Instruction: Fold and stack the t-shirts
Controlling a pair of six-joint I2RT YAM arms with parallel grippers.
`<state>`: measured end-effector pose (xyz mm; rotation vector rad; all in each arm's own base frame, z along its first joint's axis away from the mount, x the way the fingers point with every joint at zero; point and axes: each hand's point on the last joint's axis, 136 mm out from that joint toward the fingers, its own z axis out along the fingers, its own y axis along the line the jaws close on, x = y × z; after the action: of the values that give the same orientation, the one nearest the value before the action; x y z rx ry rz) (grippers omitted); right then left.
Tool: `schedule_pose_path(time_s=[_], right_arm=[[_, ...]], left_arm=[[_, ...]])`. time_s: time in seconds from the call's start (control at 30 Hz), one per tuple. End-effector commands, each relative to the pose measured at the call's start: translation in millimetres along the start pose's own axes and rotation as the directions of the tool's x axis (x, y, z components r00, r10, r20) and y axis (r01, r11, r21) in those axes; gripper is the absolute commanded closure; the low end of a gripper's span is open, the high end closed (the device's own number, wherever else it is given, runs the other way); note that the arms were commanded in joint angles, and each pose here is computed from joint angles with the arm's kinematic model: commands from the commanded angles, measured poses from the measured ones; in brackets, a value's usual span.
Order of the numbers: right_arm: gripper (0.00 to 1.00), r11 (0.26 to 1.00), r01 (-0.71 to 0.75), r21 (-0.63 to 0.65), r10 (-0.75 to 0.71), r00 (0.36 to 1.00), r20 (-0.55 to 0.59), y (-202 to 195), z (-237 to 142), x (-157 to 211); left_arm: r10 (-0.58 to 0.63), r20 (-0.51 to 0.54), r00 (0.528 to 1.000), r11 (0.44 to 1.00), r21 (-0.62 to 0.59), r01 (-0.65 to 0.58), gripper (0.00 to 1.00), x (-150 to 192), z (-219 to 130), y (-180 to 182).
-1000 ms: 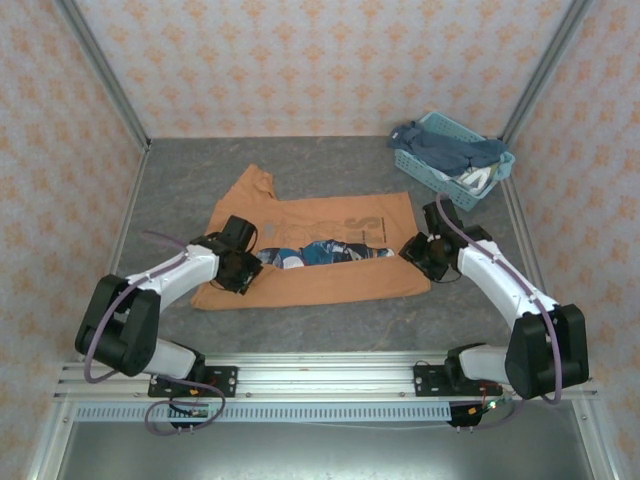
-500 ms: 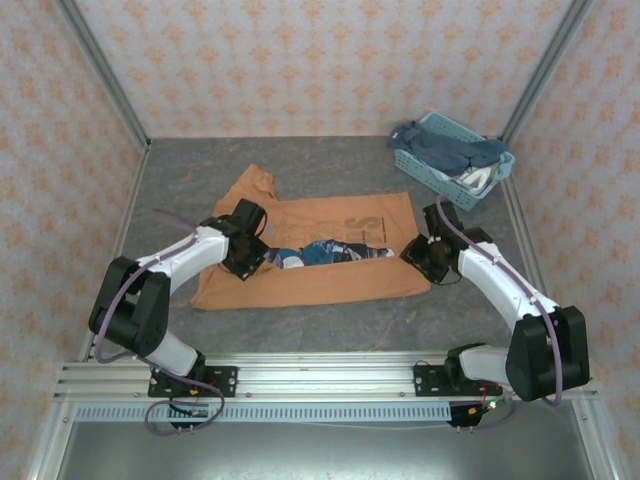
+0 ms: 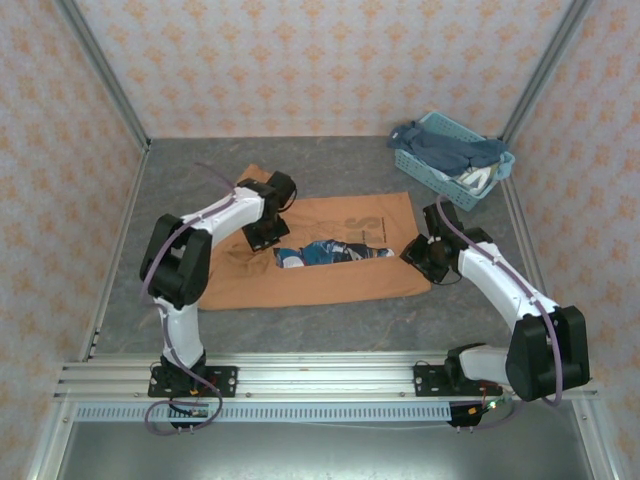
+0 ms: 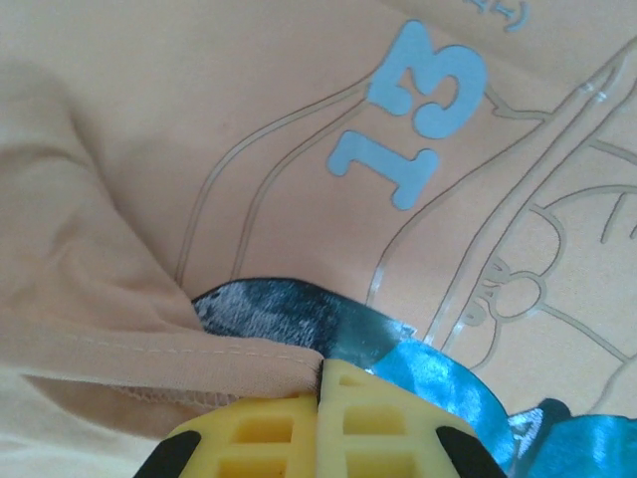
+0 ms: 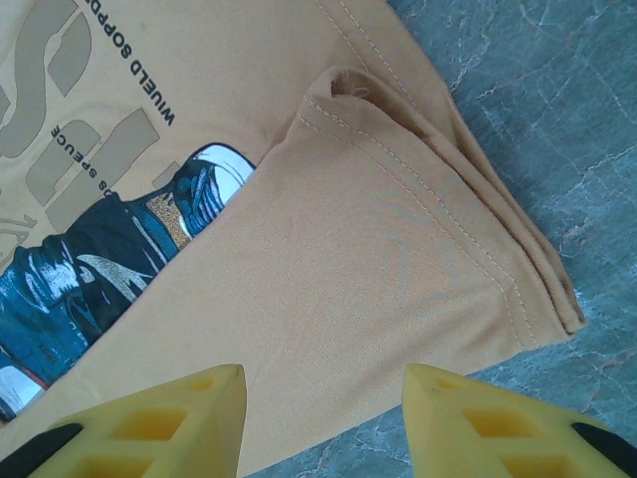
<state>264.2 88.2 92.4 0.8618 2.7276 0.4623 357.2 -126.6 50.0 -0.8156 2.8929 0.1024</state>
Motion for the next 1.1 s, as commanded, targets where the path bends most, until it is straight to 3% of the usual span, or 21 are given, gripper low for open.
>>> schedule_pose_path(time_s=[0.0, 0.13, 0.23, 0.3, 0.37, 0.43, 0.6, 0.73, 0.87, 1.07], right_arm=[[0.54, 1.0, 0.003, 0.017, -0.003, 1.0, -0.011, -3.9, 1.6, 4.3], [0.54, 1.0, 0.002, 0.018, -0.002, 1.0, -0.025, -3.8, 4.8, 5.9], [0.54, 1.0, 0.002, 0.02, -0.001, 1.0, -0.028, -4.3, 5.6, 6.6], [0.55, 1.0, 0.001, 0.021, -0.001, 1.0, -0.031, -4.9, 6.1, 7.4], [0.54, 1.0, -0.001, 0.022, 0.001, 0.999, -0.032, -6.1, 8.1, 7.9], [0.54, 1.0, -0.002, 0.02, 0.003, 0.999, -0.037, -5.8, 9.4, 8.7], [0.54, 1.0, -0.001, 0.014, 0.002, 0.999, -0.035, -2.4, 11.2, 6.1], [0.54, 1.0, 0.0, 0.014, 0.001, 0.999, -0.039, -1.6, 12.2, 5.8], [0.55, 1.0, -0.001, 0.013, 0.001, 0.999, -0.042, -1.0, 12.7, 5.9], [0.55, 1.0, 0.004, 0.016, -0.003, 0.999, -0.04, -1.8, 10.7, 6.3]], left_arm=[[0.167, -0.02, 0.986, 0.978, -0.12, -0.168, 1.0, 3.5, 3.0, 5.7], [0.268, -0.067, 0.961, 0.943, -0.186, -0.276, 1.0, 6.3, 9.2, -0.3], [0.308, 0.037, 0.951, 0.937, -0.183, -0.296, 0.65, -4.9, -13.3, -8.8], [0.312, 0.17, 0.935, 0.948, -0.121, -0.295, 0.55, -15.7, -43.9, -20.7], [0.288, 0.283, 0.915, 0.957, -0.047, -0.287, 0.54, -23.8, -76.1, -26.0], [0.266, 0.323, 0.908, 0.961, -0.012, -0.277, 0.53, -25.1, -89.6, -19.5], [0.123, 0.118, 0.985, 0.992, 0.014, -0.126, 0.54, -5.6, -56.1, 27.3], [0.007, 0.032, 0.999, 0.993, 0.118, -0.011, 0.56, 7.3, -38.2, 32.3], [0.062, 0.033, 0.998, 0.981, 0.18, -0.067, 0.56, 7.7, -35.0, 6.1], [0.217, 0.007, 0.976, 0.976, -0.02, -0.217, 0.61, 7.4, -10.4, 14.7]])
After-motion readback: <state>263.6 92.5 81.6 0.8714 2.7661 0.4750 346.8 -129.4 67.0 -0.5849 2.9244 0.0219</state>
